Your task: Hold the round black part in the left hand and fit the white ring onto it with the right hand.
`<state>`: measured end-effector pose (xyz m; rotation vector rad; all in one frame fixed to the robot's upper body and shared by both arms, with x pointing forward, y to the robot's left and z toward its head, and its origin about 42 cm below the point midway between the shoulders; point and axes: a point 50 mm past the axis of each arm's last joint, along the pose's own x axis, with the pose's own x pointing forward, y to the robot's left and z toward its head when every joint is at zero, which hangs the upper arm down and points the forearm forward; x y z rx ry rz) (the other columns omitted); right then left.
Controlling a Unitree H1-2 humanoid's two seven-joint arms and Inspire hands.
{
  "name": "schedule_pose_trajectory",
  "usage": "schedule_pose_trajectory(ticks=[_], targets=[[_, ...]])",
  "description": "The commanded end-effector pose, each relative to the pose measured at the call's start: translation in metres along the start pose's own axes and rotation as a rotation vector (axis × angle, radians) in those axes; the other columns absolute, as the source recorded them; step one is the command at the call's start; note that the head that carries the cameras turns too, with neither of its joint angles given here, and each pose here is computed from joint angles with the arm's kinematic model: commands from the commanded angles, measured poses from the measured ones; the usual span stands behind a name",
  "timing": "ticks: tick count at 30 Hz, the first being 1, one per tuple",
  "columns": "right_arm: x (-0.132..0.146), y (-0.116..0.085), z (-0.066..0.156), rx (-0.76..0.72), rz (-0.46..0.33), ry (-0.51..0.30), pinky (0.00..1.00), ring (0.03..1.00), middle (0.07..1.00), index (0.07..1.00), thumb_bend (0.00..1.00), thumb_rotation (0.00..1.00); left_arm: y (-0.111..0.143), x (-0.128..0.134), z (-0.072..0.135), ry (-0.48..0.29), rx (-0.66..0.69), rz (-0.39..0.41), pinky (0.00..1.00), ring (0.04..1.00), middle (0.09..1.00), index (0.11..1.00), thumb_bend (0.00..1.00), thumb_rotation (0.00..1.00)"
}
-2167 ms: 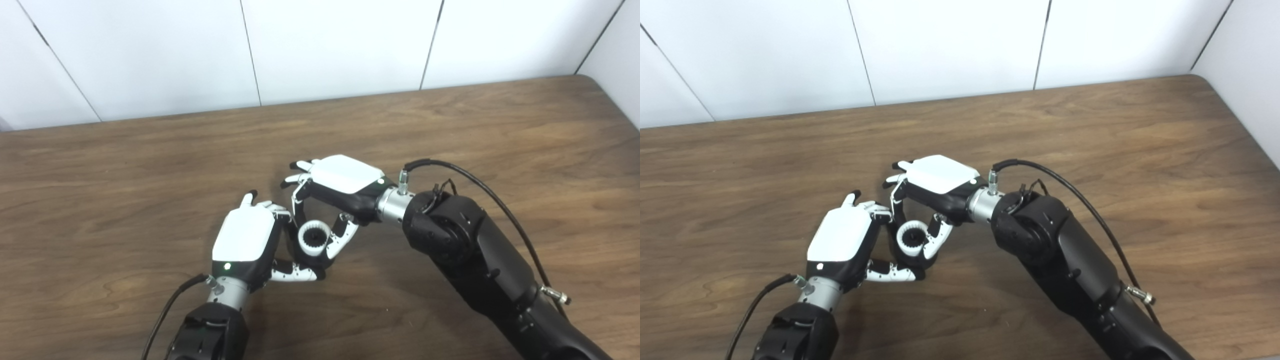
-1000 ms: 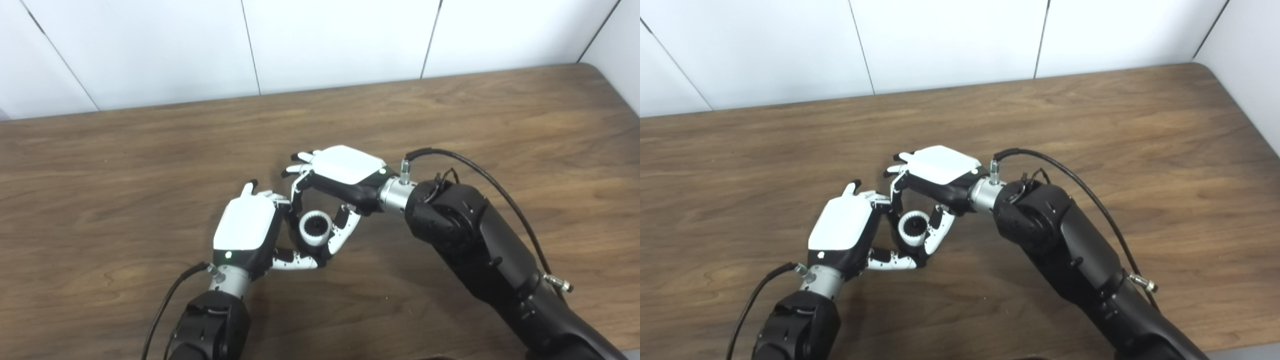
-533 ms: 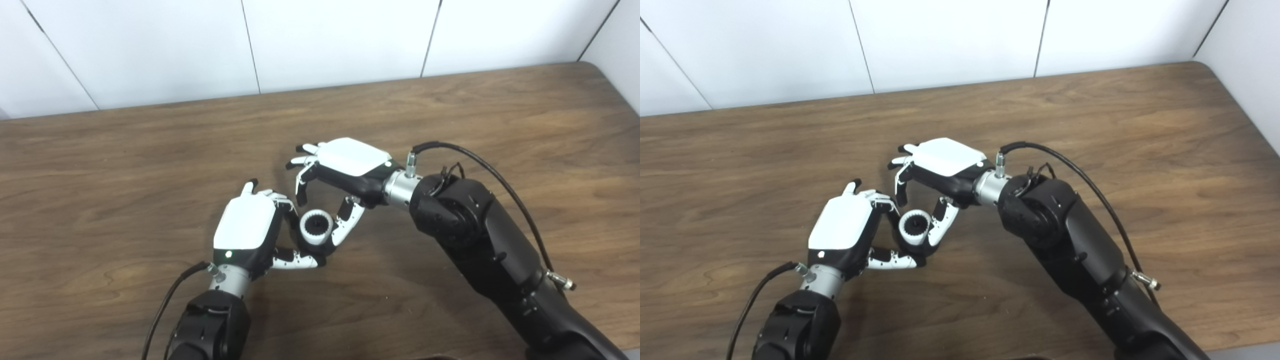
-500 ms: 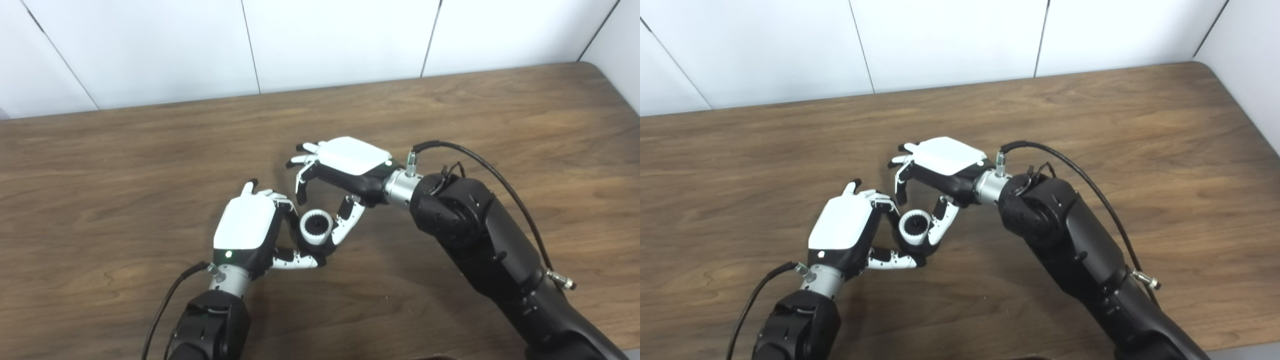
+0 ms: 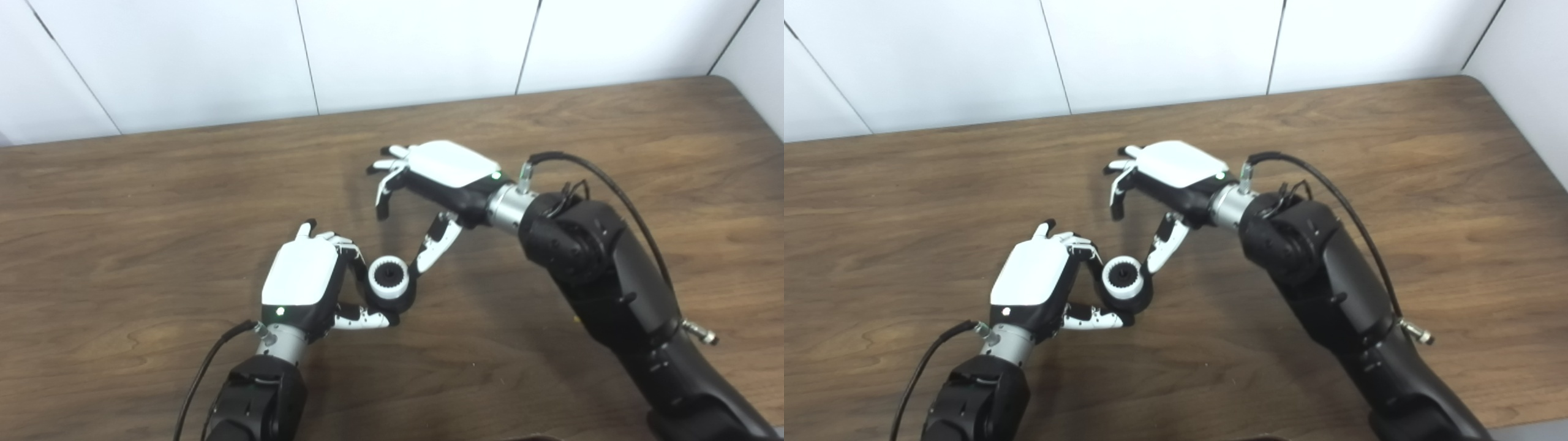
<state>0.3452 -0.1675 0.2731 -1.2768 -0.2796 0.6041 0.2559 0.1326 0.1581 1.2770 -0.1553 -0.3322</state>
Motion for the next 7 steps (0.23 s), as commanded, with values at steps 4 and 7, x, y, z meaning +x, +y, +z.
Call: schedule_pose_trajectory(ticks=[4,7], targets=[[-0.0046,-0.0232,0.0015,-0.035,-0.072,-0.015,1.0,1.0,0.922,0.601,0.95,0.23,-0.0064,-0.0001,-0.0069,0.013,0.026,-0.052,1.0,0.845,0.75,0.489,0.52,0.06],[-0.0058,-0.0219,-0.0003,-0.032,-0.069,-0.009,1.0,1.0,0.92,0.6,0.95,0.24,-0.0054,0.0001,-0.0093,0.009,0.022,-0.051,1.0,0.847,0.75,0.491,0.52,0.06]])
